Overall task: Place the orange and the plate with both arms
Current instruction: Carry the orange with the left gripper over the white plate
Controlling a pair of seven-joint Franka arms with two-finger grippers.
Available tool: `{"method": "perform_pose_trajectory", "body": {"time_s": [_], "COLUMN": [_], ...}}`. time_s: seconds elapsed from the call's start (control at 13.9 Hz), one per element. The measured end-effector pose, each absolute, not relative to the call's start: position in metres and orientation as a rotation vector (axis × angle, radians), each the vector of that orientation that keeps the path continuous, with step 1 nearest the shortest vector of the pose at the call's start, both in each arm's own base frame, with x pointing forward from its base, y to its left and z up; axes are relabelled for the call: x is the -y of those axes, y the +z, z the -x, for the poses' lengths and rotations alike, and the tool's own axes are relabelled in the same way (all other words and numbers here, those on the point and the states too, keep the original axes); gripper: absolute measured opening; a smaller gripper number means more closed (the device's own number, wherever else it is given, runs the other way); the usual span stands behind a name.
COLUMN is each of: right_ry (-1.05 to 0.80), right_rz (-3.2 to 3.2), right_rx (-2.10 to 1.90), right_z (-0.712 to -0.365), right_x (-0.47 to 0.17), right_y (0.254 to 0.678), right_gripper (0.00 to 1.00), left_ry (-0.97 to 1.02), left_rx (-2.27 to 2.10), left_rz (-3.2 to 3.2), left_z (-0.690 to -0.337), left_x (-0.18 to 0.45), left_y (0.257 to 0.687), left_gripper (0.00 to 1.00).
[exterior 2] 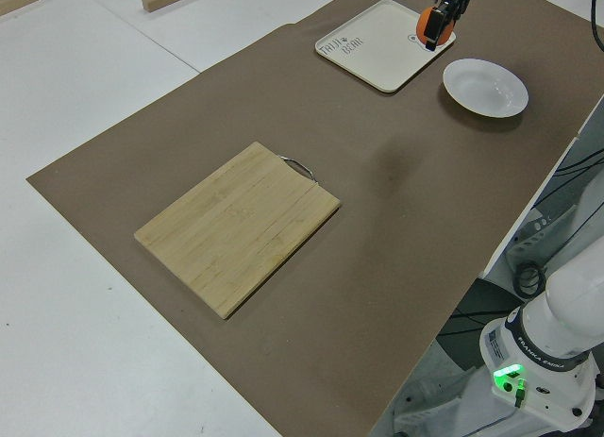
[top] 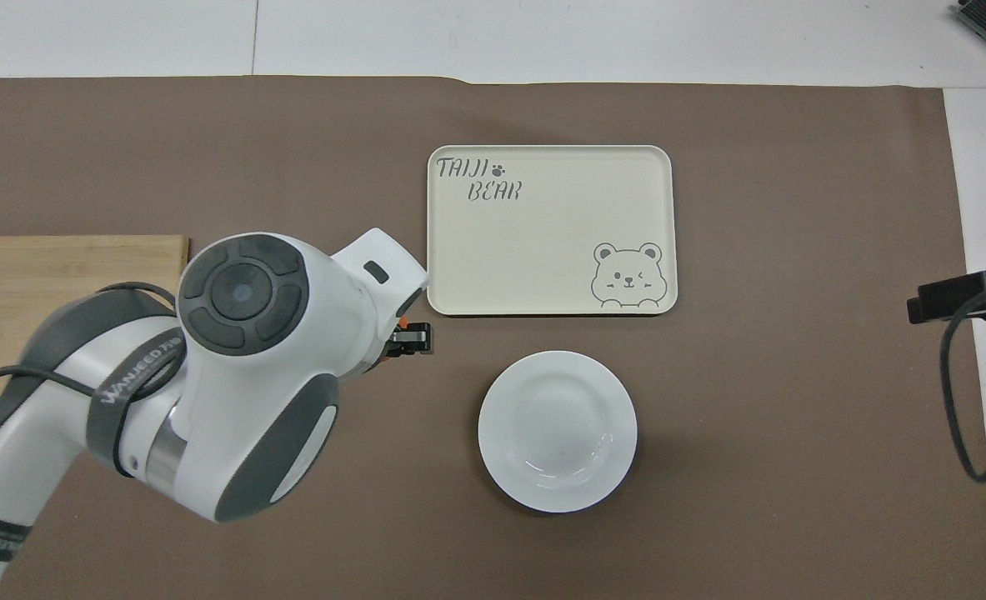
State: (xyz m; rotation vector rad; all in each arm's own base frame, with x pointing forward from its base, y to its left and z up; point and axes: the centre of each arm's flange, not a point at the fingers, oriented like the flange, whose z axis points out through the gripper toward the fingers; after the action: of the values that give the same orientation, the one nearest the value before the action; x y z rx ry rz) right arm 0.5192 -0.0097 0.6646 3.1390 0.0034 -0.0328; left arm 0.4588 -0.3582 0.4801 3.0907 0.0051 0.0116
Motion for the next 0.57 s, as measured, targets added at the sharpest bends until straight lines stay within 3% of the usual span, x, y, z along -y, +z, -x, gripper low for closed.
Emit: {"method": "perform_pose_trajectory", "body": {"time_s": [0.57], "right_ry": [-0.033], "right_rz": [-3.139], "right_rx": [-0.003], "right_z": [-0.519], "right_x": [0.01], "right_y": [0.665], "right_gripper": [1.0], "left_ry": [0.039], "left_rx": [-0.125], "left_rz": [-3.027], "left_z": [-0.419], "left_x": [0.455], "left_y": [0.414], "left_gripper": [0.73]}}
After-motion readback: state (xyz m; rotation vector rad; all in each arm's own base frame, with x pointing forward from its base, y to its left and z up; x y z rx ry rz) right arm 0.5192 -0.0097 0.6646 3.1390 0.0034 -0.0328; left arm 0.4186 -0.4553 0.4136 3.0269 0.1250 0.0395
